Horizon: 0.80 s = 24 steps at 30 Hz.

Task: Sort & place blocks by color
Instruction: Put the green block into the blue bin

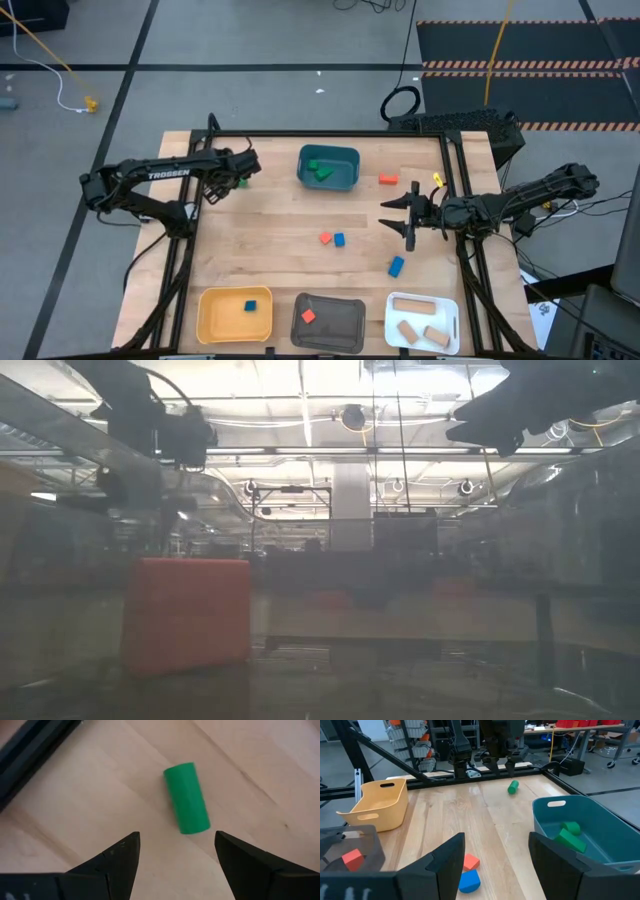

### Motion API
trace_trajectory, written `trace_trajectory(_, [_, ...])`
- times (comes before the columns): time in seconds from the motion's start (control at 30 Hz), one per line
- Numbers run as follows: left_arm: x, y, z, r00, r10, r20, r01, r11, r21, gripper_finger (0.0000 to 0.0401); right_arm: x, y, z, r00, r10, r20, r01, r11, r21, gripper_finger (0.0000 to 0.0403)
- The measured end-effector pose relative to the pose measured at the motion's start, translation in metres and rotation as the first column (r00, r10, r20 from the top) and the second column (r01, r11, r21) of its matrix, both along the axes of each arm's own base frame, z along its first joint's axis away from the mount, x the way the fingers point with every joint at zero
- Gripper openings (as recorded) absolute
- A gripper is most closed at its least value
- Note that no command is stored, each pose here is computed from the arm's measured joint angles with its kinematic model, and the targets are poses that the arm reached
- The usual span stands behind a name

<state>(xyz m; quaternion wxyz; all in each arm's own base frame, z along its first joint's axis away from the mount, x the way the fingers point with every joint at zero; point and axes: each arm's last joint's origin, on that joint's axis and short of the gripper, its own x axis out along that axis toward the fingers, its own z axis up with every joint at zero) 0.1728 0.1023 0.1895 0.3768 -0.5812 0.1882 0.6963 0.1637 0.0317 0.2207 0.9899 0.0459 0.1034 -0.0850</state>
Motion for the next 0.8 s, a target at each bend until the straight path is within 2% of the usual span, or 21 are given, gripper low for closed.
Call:
trace_trajectory(0.33, [-0.003, 0.010, -0.019, 0.996, 0.037, 0.087, -0.041, 0.998, 0.042, 0.0257, 0.000, 0.000, 0.000, 1.000, 0.000, 0.000, 0.000, 1.000, 0.000, 0.0212])
trace_trajectory(0.47, [-0.007, 0.010, -0.028, 0.993, 0.086, 0.076, -0.087, 0.996, 0.009, 0.0257, 0.000, 0.000, 0.000, 1.000, 0.000, 0.000, 0.000, 1.000, 0.000, 0.0212])
trace_trajectory(0.8, [-0.004, 0.023, -0.046, 0.985, 0.152, 0.078, -0.153, 0.988, 0.006, 0.0257, 0.000, 0.000, 0.000, 1.000, 0.000, 0.000, 0.000, 1.000, 0.000, 0.0212])
